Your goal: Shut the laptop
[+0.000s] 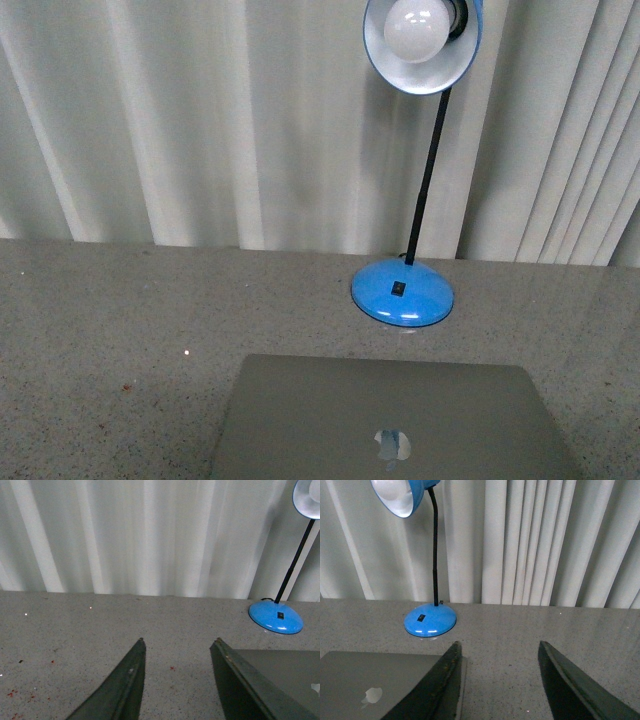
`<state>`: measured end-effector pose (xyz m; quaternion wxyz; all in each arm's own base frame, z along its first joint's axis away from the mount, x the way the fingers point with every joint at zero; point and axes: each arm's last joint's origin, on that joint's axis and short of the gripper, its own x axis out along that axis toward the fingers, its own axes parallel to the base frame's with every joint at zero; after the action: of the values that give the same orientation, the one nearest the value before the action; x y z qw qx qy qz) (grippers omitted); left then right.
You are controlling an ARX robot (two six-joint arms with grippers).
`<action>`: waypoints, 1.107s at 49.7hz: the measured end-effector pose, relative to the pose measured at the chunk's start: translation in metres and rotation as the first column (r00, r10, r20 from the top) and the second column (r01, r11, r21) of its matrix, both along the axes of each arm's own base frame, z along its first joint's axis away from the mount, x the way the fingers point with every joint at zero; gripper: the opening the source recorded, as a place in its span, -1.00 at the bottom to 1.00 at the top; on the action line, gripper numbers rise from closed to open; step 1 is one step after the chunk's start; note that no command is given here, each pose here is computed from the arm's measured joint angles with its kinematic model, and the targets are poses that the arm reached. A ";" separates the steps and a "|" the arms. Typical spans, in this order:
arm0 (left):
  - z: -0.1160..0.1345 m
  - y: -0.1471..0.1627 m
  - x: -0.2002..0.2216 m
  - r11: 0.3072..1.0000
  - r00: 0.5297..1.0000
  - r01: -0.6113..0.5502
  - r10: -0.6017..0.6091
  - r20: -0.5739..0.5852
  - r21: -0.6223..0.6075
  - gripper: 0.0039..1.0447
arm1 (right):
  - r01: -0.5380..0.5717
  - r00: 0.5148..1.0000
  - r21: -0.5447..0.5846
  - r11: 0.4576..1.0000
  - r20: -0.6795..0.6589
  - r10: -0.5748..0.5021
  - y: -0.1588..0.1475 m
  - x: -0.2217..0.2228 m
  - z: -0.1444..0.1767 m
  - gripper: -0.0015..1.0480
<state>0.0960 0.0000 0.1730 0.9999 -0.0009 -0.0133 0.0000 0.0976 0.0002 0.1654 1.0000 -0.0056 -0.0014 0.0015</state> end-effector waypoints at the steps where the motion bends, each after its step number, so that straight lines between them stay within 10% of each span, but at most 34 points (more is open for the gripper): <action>1: 0.000 0.000 0.000 1.000 1.000 0.000 0.000 0.000 0.000 -0.08 | 0.000 1.000 0.000 1.000 0.000 0.000 0.000 0.000 0.000 -0.04; 15: 0.000 0.000 0.000 1.000 1.000 0.000 0.000 0.000 0.001 0.91 | 0.000 1.000 0.001 1.000 0.000 0.000 0.000 0.000 0.000 0.89; 55: 0.000 0.000 0.000 1.000 1.000 0.000 0.000 0.000 0.000 0.87 | 0.000 1.000 0.000 1.000 0.000 0.000 0.000 0.000 0.000 0.86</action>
<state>0.0960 0.0000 0.1730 0.9999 -0.0007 -0.0133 0.0000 0.0976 0.0002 0.1654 1.0000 -0.0054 -0.0014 0.0013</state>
